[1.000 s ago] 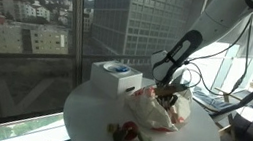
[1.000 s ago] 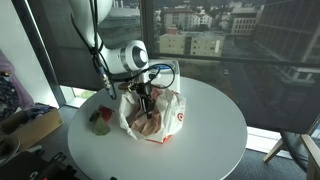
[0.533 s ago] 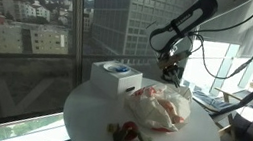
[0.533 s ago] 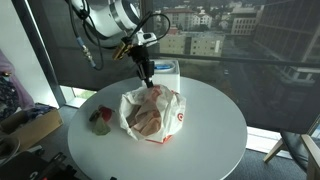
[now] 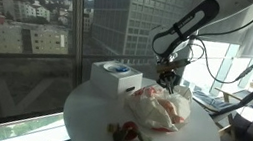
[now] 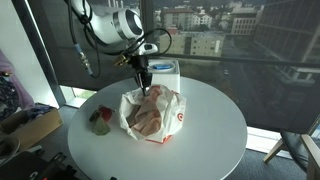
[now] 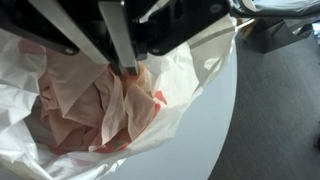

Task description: Remove the items from the plastic bag and put them on the table

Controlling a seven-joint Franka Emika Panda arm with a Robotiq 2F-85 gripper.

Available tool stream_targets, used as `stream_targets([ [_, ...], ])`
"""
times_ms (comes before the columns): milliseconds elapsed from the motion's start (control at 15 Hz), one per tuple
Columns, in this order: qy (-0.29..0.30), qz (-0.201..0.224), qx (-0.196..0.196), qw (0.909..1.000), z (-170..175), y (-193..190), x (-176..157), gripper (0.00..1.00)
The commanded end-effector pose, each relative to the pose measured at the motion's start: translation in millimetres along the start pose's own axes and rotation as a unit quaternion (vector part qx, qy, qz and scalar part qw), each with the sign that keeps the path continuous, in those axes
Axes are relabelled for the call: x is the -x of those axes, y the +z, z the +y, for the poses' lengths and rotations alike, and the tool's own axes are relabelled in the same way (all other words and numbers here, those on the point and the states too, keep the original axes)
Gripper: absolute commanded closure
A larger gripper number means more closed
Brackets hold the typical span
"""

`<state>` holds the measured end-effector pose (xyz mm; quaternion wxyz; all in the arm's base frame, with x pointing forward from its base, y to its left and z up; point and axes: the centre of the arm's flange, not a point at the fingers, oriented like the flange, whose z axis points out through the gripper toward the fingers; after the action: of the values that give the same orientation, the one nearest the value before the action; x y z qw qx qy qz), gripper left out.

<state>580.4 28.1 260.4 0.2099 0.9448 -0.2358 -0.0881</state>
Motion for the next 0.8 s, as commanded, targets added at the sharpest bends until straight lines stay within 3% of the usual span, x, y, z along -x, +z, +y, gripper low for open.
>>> stream_targets([
  [0,0.024,0.002,-0.031,0.9992,-9.0,77.1,3.0,0.89],
  [67,0.023,-0.001,-0.042,0.9988,-13.2,93.8,3.3,0.89],
  [133,0.022,0.001,-0.051,0.9984,-21.2,106.4,2.5,0.81],
  [200,0.023,0.004,-0.06,0.9979,-26.0,115.9,2.6,0.63],
  [333,0.028,0.021,-0.068,0.997,-36.9,125.5,-0.5,0.52],
  [733,0.022,0.035,-0.04,0.9984,-47.7,150.5,0.7,0.06],
])
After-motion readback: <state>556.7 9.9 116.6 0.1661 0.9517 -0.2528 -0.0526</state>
